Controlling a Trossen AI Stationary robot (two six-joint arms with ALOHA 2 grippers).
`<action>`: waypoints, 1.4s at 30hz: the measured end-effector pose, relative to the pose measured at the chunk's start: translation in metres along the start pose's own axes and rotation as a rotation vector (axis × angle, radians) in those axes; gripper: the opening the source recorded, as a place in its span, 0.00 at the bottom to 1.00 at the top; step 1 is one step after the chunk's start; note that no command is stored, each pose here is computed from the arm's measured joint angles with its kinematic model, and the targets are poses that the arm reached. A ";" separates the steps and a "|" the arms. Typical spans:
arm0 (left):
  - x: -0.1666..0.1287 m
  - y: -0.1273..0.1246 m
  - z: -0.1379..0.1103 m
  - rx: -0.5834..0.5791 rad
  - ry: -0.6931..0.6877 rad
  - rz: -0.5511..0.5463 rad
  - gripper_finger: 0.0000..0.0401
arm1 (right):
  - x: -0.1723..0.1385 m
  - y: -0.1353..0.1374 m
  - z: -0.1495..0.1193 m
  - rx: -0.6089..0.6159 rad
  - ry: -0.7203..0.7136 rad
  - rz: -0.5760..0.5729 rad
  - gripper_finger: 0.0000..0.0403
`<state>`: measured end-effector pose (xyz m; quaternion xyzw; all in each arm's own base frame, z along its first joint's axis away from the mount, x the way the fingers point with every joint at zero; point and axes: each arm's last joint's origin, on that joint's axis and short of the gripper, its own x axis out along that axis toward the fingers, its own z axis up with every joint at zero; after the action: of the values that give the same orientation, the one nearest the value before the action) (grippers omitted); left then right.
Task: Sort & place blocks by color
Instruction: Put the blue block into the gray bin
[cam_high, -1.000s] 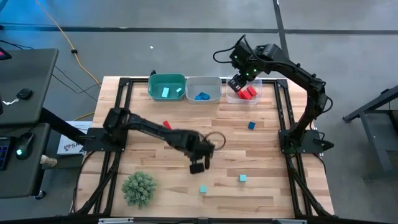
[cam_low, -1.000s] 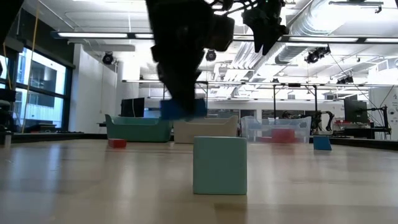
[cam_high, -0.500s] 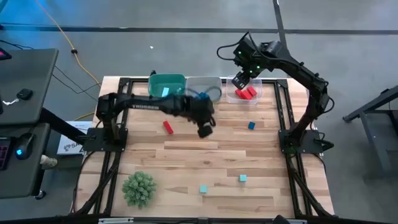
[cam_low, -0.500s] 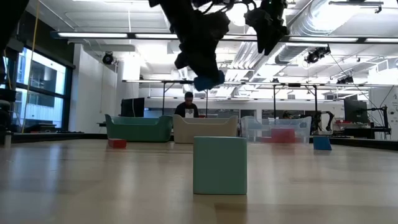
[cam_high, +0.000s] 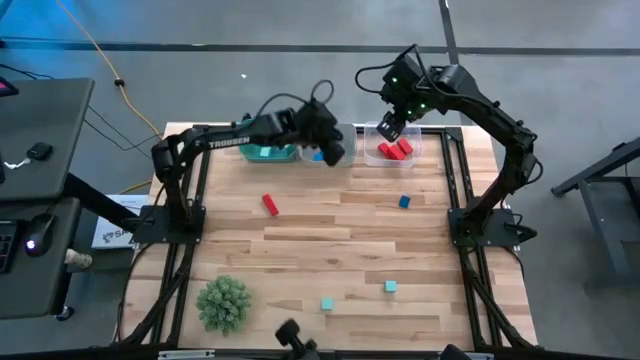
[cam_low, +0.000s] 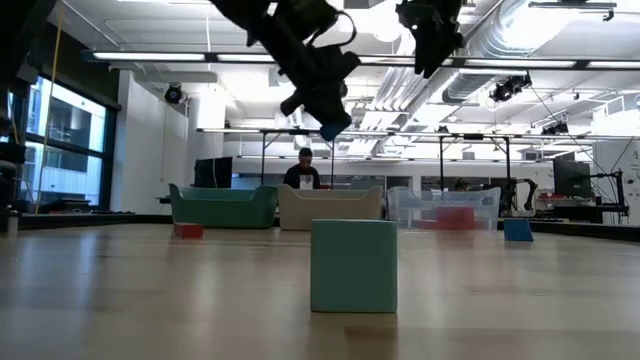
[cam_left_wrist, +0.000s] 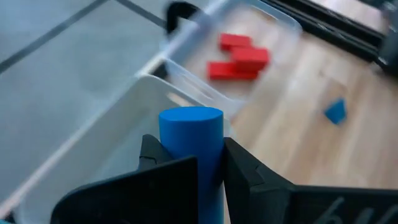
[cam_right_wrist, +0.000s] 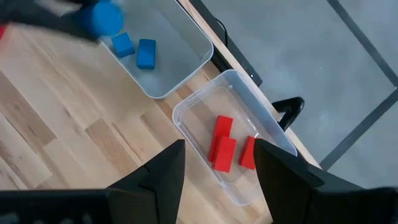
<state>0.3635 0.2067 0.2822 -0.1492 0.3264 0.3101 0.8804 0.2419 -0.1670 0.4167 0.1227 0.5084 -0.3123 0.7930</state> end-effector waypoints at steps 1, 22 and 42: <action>0.001 0.007 0.002 -0.018 -0.010 0.011 0.00 | 0.000 0.000 0.000 -0.004 -0.004 0.000 0.45; 0.044 0.059 -0.013 -0.142 0.097 0.018 0.00 | 0.000 0.000 0.008 0.019 -0.078 0.003 0.45; 0.100 0.066 -0.052 -0.201 0.266 0.013 0.01 | 0.000 0.000 0.009 0.020 -0.089 0.004 0.45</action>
<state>0.3558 0.2775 0.1726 -0.2739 0.4082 0.3244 0.8081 0.2486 -0.1714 0.4207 0.1176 0.4693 -0.3212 0.8141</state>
